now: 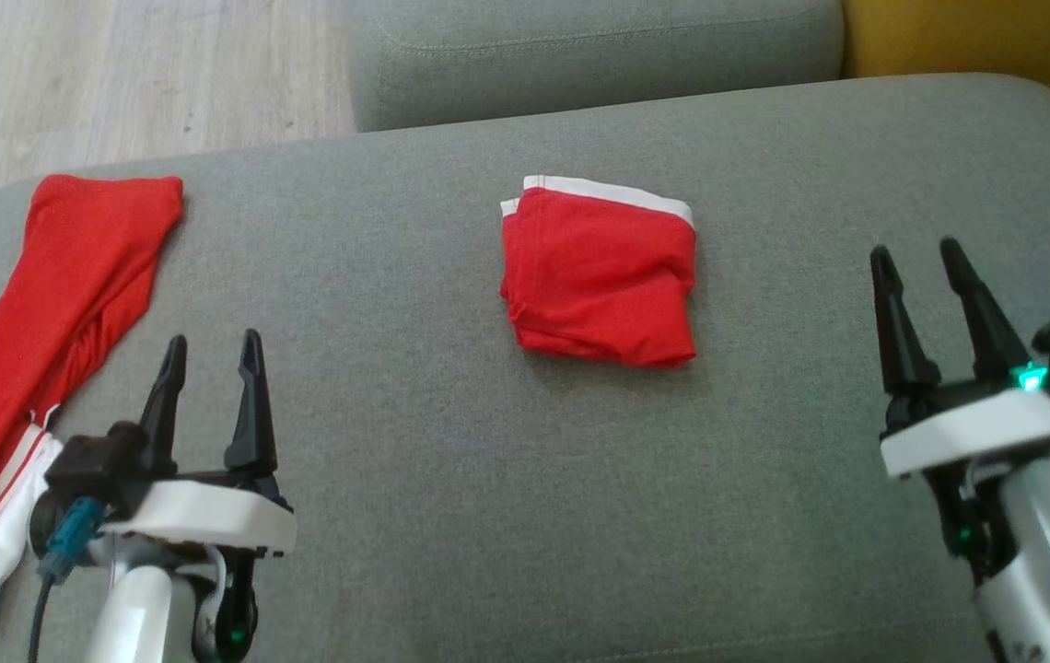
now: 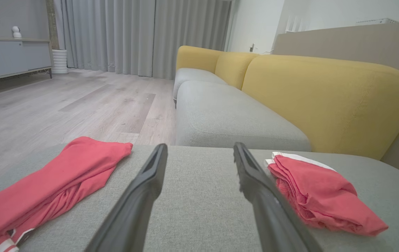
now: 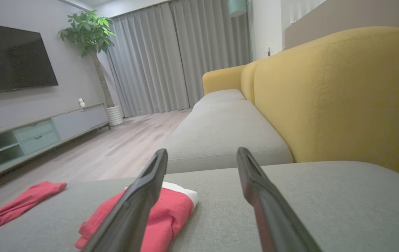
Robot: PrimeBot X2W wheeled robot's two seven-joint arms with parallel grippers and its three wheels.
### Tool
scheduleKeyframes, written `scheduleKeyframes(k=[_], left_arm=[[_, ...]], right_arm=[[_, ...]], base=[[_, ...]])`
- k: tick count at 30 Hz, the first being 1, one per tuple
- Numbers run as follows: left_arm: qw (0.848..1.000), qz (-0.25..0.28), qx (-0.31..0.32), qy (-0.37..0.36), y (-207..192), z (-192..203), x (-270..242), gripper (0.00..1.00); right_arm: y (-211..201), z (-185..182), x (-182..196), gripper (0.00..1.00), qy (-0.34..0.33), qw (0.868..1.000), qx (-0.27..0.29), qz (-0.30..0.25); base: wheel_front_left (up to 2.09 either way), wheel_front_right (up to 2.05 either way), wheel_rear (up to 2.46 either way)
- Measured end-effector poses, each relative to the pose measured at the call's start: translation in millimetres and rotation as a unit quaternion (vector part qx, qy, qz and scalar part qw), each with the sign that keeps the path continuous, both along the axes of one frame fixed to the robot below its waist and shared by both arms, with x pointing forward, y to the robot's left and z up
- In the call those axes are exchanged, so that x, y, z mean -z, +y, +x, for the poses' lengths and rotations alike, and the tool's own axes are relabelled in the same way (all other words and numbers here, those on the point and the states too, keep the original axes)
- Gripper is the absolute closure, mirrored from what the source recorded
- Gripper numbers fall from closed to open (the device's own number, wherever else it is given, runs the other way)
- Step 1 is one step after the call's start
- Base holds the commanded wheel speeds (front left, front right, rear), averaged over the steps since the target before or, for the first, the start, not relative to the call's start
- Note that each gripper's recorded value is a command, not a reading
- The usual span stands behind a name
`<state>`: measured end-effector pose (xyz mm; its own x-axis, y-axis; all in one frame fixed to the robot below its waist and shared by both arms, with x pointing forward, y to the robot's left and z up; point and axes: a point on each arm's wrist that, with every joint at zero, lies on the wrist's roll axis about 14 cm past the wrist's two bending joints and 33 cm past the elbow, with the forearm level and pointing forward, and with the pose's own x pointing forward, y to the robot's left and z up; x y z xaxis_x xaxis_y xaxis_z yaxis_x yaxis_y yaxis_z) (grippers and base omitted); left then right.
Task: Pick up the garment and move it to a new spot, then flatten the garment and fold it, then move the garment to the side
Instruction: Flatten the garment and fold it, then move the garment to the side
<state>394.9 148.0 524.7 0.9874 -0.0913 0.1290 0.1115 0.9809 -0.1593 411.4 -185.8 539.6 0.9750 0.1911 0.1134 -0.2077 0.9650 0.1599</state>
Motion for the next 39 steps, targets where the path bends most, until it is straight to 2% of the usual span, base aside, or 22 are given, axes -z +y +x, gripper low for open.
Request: scheduleKeyframes(k=[7,15,18,21,27,32,34,39], left_arm=[[1.000,0.024,-0.003,0.015,4.7,-4.0,11.1,0.00],[0.999,0.031,-0.014,0.018,14.4,-7.3,13.7,0.00],[0.999,0.032,-0.017,0.022,16.6,-8.0,16.6,0.00],[0.999,0.028,-0.019,0.026,17.5,-7.9,19.1,0.00],[0.998,0.027,-0.031,0.039,26.9,-7.7,27.6,0.00],[0.998,0.028,-0.048,0.039,39.6,-1.6,27.1,0.00],[0.996,0.031,-0.066,0.047,52.2,-2.5,31.7,0.00],[0.993,0.035,-0.096,0.066,72.4,-11.2,42.3,0.00]], right_arm=[[-4.3,-13.6,32.2,0.00,0.034,0.999,0.027,-0.021],[8.0,-12.5,45.3,0.00,0.052,0.998,0.019,-0.023],[15.7,-8.6,55.3,0.00,0.078,0.997,0.007,-0.026],[31.9,6.3,59.8,0.00,0.102,0.994,-0.020,-0.037],[58.2,63.8,53.0,0.00,0.143,0.988,-0.052,-0.039],[63.3,100.6,79.9,0.00,0.234,0.969,-0.056,-0.050],[60.3,116.5,101.0,0.00,0.295,0.953,-0.046,-0.041],[82.6,116.3,143.1,0.00,0.403,0.913,-0.061,-0.015]], base=[[0.00,0.00,0.00],[0.00,0.00,0.00],[0.00,0.00,0.00],[0.00,0.00,0.00],[0.00,0.00,0.00],[0.00,0.00,0.00],[0.00,0.00,0.00],[0.00,0.00,0.00]])
